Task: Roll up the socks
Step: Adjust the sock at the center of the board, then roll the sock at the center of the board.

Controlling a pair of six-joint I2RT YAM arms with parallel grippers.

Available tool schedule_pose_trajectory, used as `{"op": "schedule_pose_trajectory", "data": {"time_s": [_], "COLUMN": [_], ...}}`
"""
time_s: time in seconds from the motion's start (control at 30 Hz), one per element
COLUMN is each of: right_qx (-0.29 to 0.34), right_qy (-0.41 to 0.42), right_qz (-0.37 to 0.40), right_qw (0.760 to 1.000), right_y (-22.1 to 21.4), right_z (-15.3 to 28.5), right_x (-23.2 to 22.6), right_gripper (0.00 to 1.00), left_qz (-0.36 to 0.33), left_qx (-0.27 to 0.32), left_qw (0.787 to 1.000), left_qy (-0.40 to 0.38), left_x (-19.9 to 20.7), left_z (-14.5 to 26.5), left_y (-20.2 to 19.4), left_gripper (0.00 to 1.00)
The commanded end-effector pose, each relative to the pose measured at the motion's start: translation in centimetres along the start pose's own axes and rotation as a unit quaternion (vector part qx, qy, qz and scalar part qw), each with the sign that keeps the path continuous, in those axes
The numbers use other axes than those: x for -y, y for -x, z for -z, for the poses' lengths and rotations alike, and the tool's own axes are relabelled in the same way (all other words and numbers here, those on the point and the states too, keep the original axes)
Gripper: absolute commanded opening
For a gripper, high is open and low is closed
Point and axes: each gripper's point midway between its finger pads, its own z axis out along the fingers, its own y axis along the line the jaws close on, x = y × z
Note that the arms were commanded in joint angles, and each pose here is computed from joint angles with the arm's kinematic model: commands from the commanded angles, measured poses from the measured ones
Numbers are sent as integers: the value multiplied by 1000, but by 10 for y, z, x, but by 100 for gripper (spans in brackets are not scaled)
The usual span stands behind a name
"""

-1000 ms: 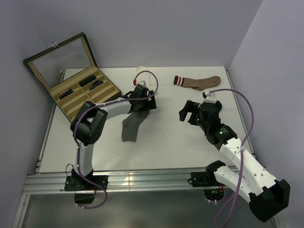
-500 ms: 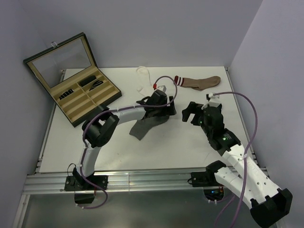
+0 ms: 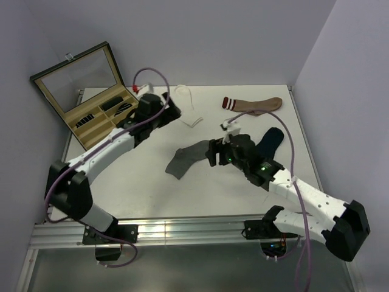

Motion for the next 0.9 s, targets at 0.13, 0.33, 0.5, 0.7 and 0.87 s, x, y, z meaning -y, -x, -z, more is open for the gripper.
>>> {"op": "schedule_pose_trajectory", "data": {"time_s": [0.13,0.33,0.5,0.7,0.87], "right_qx": [-9,-62,-70,-96,-106], "right_qy": [84,88,89,78,71], "right_qz": [146,269,344,384,400], "right_qw": [986,957,932,915,908], "right_y": [-13,-65,-89,-113,-118], "right_z": [-33,-60,-74,-92,-100], "right_x": [-86,-133,-161,-164,-164], "right_gripper": [74,67,62,57,51], "left_qz": [46,28,10,-7,-5], "left_qx": [18,19,53,107,108], "left_qw": [993,992,985,974,972], "left_qy": [109,125,162,199,208], "left_x": [-115,-147,-172,-191,-198], "left_z": [61,103,130,151,149], "left_y": [5,4,17,38,36], "left_gripper": [100,100,99,100,100]}}
